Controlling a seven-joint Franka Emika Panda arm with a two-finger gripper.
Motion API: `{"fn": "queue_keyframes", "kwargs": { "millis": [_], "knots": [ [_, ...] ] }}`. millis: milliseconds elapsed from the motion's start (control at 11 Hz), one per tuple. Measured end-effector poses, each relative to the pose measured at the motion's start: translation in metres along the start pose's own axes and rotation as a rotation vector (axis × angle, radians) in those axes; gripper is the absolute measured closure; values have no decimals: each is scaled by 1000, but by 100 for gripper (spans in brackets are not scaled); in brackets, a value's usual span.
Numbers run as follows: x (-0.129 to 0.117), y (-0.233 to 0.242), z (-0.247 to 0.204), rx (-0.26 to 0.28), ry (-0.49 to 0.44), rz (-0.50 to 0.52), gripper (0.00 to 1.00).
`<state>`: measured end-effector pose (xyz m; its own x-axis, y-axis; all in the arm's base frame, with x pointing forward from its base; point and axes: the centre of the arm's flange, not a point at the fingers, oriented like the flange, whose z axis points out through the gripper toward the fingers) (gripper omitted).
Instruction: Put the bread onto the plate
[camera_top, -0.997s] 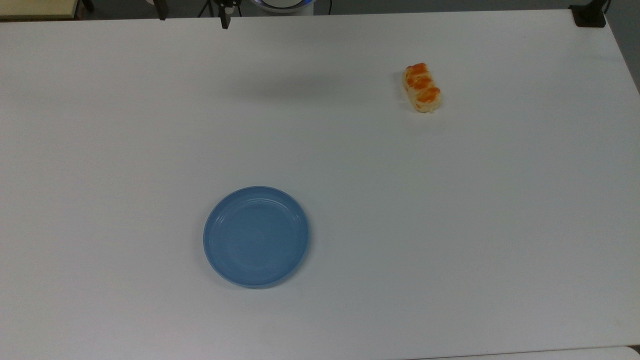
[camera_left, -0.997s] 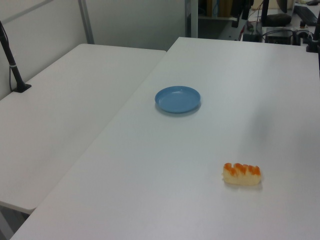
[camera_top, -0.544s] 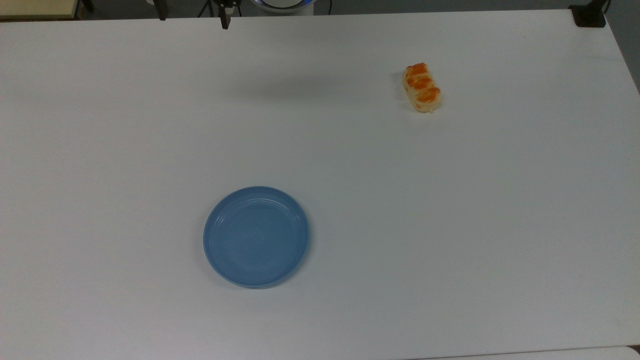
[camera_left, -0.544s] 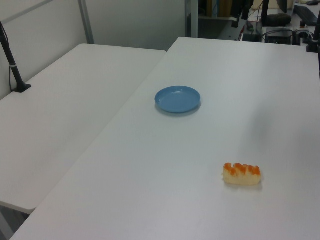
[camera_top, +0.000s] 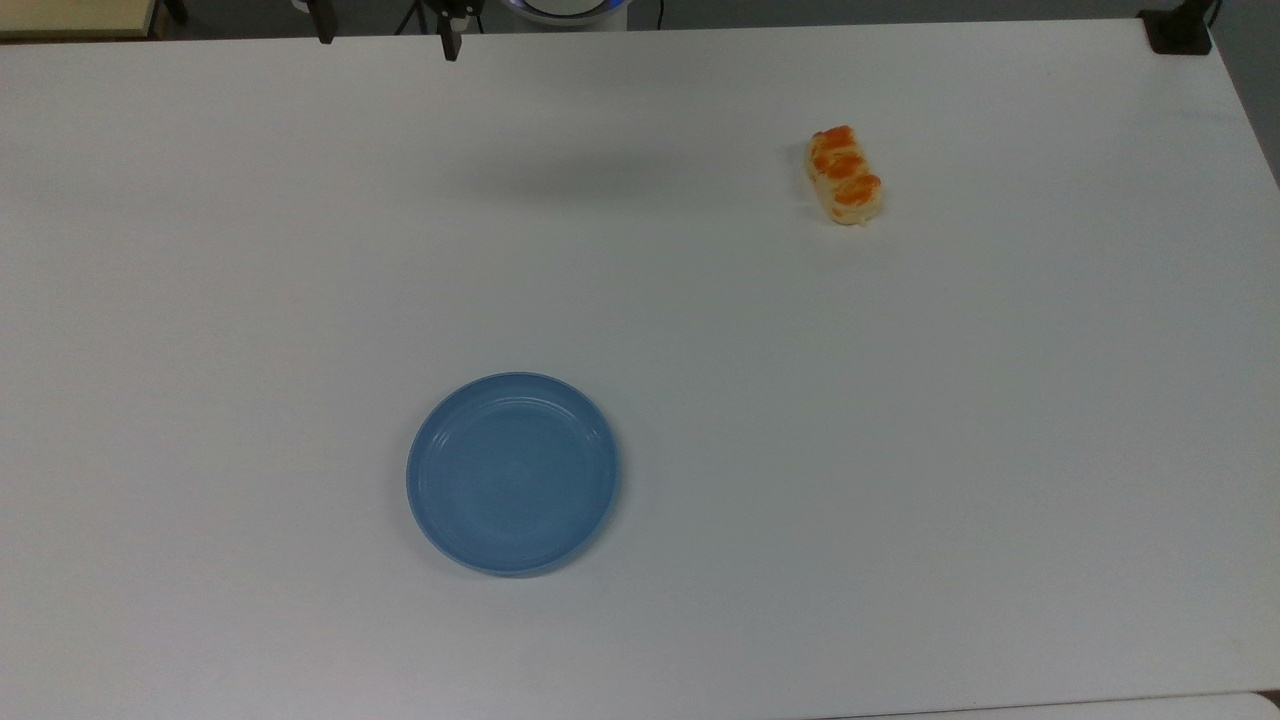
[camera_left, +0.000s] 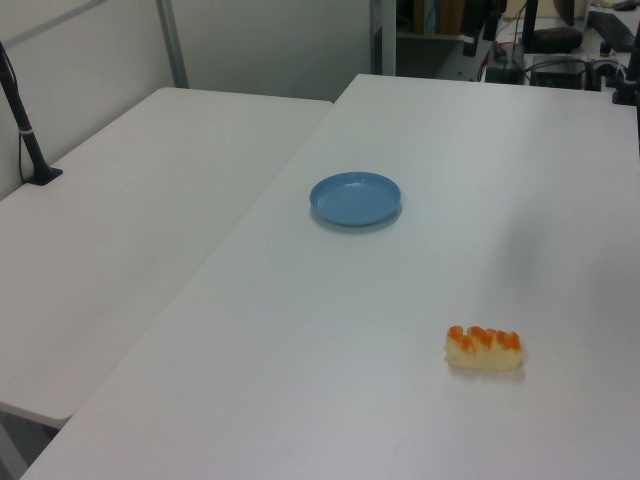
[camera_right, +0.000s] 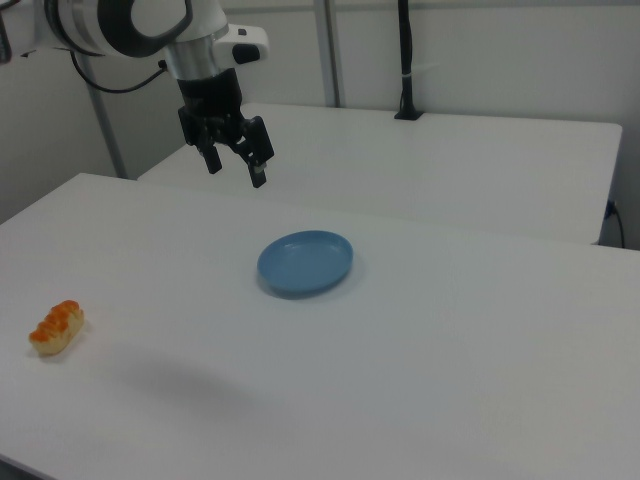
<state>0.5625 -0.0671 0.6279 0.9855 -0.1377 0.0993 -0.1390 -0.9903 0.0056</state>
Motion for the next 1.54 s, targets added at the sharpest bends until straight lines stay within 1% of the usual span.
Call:
{"fn": "queue_keyframes", "kwargs": {
  "millis": [1269, 1360, 1451, 1541],
  "knots": [
    [0, 1, 0, 0, -1, 1, 0],
    [0, -4, 0, 1, -1, -9, 0],
    [-1, -20, 0, 5, -1, -38, 0],
    [-3, -49, 0, 13, -1, -82, 0]
  ]
}}
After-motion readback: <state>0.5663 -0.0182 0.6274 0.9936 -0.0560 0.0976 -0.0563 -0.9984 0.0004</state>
